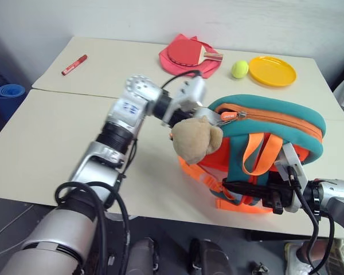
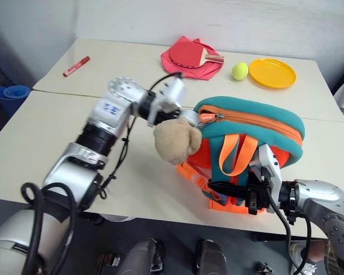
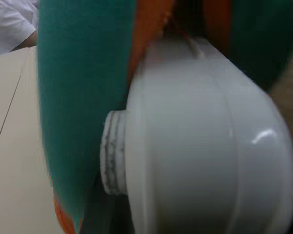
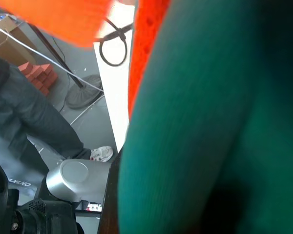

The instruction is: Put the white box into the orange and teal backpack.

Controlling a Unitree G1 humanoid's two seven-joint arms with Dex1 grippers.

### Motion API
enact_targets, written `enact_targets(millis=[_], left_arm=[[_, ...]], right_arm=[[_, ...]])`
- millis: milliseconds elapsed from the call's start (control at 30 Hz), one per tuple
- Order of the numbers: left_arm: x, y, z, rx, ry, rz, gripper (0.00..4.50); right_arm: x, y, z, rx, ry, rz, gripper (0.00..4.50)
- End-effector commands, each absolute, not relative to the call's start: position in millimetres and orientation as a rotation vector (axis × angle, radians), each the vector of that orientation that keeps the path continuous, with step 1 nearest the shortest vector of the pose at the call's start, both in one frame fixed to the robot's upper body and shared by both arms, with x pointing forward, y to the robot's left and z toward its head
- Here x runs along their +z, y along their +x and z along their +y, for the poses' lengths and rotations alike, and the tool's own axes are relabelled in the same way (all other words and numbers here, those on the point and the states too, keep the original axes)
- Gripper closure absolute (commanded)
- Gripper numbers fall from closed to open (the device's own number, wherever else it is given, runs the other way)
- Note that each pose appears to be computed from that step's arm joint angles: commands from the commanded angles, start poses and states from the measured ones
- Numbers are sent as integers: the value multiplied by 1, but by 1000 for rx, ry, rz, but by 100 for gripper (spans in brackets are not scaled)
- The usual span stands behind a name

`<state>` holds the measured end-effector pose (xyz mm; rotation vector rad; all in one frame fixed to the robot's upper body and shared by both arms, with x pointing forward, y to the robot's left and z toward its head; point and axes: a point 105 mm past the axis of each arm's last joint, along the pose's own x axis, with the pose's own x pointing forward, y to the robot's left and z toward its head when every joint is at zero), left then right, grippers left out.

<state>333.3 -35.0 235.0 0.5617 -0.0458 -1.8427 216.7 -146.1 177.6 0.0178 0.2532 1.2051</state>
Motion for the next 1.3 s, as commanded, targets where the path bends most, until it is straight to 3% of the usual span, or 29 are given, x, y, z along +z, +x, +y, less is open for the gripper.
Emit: enact_targets(millis=[33, 167, 300, 400, 567, 733, 867, 1067, 1300], left_arm=[[243, 328, -56, -1843, 498, -101, 327], [244, 330, -45, -1827, 369, -100, 194], [253, 323, 16, -1938, 205, -183, 77], [252, 335, 52, -1867, 154, -147, 5], [246, 344, 98, -1731, 229, -129, 5], [249, 319, 107, -1758, 228, -176, 5], [247, 292, 91, -1780, 318, -252, 5], [239, 272, 51, -1798, 356, -366, 5], [238, 283, 20, -1644, 301, -522, 5]], right_arm=[[179, 216, -141, 1198, 13, 224, 449], [180, 219, -138, 1173, 4, 196, 450], [181, 225, -139, 1098, 3, 133, 450], [180, 228, -141, 1063, 11, 101, 450], [177, 232, -143, 1048, 8, 83, 450], [175, 235, -146, 1039, 0, 79, 450], [173, 236, -147, 1049, -7, 89, 450], [179, 246, -142, 1080, -26, 86, 450], [186, 245, -137, 1092, 1, 68, 450]])
